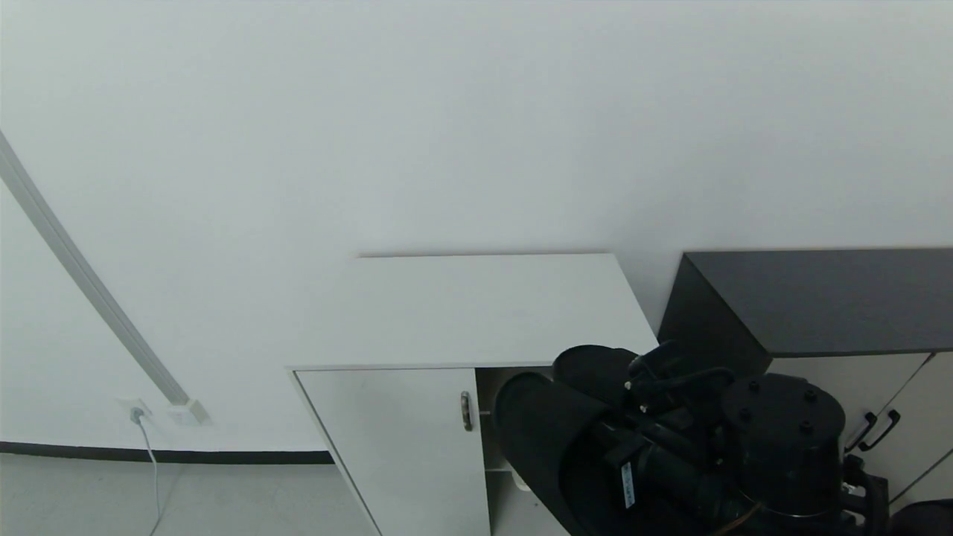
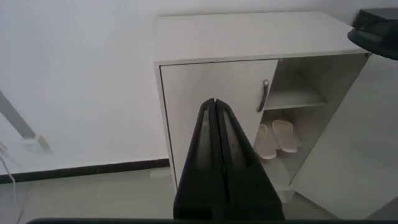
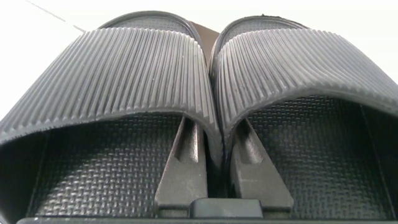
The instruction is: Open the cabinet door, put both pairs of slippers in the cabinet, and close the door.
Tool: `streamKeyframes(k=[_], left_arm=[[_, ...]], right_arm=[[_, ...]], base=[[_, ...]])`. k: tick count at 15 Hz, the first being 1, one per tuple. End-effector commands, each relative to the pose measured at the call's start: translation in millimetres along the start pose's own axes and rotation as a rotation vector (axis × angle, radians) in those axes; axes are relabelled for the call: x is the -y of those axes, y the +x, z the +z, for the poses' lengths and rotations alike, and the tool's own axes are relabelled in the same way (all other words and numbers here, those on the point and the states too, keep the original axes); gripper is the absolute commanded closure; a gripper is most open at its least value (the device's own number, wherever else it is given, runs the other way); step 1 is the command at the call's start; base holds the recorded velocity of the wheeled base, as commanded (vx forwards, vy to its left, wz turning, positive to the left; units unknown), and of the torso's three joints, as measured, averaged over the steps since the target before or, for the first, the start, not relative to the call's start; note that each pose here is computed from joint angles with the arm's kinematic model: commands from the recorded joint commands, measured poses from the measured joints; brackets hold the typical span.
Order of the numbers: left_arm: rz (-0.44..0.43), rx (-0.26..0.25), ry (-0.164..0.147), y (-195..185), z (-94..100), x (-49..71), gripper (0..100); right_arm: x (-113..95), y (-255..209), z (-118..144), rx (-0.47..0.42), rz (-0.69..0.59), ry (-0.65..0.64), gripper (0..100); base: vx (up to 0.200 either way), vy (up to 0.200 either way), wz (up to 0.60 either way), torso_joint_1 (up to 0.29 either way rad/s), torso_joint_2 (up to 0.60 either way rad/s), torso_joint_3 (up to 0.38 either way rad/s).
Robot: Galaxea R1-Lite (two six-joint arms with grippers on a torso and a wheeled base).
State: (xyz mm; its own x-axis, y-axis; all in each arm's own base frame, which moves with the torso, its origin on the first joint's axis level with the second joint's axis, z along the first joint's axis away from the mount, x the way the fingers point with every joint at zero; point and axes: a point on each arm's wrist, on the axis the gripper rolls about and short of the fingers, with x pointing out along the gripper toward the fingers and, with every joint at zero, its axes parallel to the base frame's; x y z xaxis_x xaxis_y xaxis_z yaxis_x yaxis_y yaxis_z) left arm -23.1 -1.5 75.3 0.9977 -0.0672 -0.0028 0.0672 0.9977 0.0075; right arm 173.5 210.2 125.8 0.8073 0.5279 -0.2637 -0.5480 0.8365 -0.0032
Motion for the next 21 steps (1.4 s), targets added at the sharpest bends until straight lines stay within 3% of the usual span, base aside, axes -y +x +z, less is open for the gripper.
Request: streamKeyframes(k=[1, 6, 21], left_arm=[[0.000, -0.002, 0.000, 0.1, -0.1, 0.0, 100], [0.001, -0.002, -0.002, 0.1, -0.1, 0.0, 100], [0.003, -0.002, -0.006, 0.1, -0.1, -0.1, 100]], right_arm=[[-0.5, 0.2, -0.4, -0.001, 0.002, -0.001, 100], [-0.2, 0.7, -1.5, -0.006, 0.001, 0.000, 100], [0.1, -0.2, -5.9, -0.023, 0.001, -0.008, 100]], base=[[0.000, 0.000, 0.00, 0.000, 0.00, 0.000], [0.000, 0.000, 0.00, -0.018, 0.04, 0.024], [0.000, 0.000, 0.00, -0.168, 0.39, 0.214]])
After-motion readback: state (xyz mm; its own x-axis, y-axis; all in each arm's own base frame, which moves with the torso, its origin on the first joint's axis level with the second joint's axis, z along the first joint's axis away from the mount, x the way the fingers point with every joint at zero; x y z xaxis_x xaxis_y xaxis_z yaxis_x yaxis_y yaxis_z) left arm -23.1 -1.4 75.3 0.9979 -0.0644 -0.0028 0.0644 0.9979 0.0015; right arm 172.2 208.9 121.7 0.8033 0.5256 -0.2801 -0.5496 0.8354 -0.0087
